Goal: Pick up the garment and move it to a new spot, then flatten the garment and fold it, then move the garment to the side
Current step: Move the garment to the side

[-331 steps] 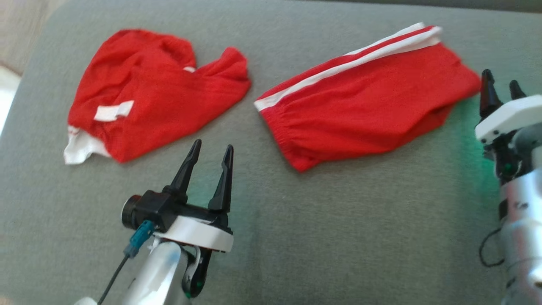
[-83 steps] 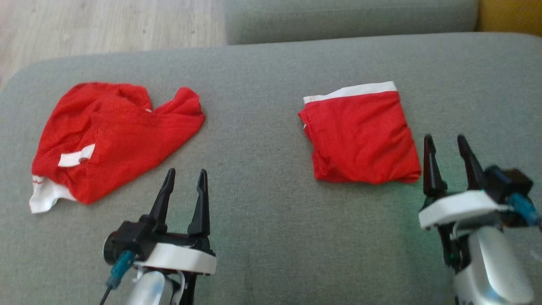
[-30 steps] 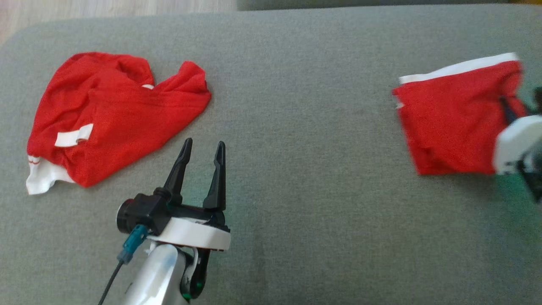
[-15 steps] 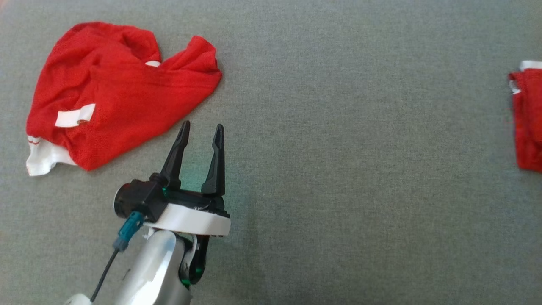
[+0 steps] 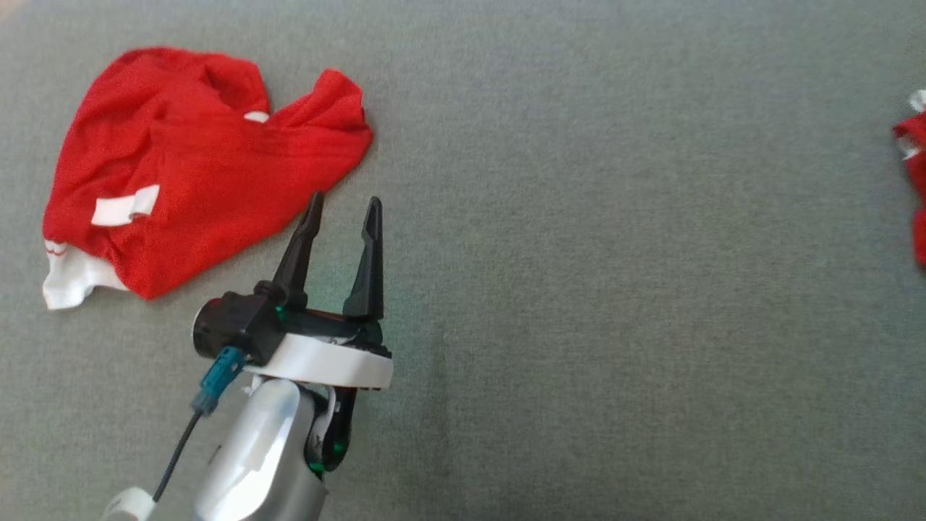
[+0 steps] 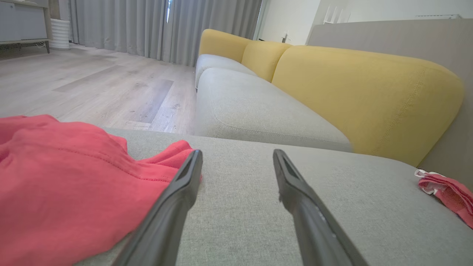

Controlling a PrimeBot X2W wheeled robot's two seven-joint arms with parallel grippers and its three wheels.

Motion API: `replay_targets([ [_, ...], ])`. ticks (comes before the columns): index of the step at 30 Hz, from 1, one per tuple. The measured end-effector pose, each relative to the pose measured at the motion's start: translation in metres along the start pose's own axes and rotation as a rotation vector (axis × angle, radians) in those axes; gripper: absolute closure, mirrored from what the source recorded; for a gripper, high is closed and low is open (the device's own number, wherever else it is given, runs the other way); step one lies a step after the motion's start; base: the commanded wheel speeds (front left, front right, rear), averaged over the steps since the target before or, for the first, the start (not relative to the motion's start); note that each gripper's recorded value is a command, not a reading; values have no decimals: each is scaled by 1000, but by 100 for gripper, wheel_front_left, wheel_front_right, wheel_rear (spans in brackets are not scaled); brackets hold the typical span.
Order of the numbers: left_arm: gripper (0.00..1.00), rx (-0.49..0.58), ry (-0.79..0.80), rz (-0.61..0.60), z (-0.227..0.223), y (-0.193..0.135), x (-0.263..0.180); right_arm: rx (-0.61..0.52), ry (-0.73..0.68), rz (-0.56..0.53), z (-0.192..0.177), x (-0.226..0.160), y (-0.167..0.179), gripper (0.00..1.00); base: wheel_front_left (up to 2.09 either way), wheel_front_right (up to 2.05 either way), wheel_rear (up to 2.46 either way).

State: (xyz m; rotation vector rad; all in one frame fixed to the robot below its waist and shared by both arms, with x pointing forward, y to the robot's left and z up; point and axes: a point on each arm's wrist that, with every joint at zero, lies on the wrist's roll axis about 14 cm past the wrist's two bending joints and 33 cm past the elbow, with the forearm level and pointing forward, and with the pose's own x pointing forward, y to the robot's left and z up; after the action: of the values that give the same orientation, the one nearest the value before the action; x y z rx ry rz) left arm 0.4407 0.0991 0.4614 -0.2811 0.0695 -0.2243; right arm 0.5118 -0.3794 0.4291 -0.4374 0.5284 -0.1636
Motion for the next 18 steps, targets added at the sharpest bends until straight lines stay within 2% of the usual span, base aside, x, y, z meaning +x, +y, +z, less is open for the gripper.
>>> replay_targets([
  [8, 0, 2, -73, 14, 28, -2, -13, 140, -234, 38, 63, -29, 26, 0, 0, 0, 0],
  [13, 0, 7, -120, 25, 44, -3, -29, 256, -465, 104, 133, -67, 53, 0, 0, 0, 0],
  [18, 0, 21, -156, 30, 55, -5, -44, 407, -696, 168, 196, -121, 66, 0, 0, 0, 0],
])
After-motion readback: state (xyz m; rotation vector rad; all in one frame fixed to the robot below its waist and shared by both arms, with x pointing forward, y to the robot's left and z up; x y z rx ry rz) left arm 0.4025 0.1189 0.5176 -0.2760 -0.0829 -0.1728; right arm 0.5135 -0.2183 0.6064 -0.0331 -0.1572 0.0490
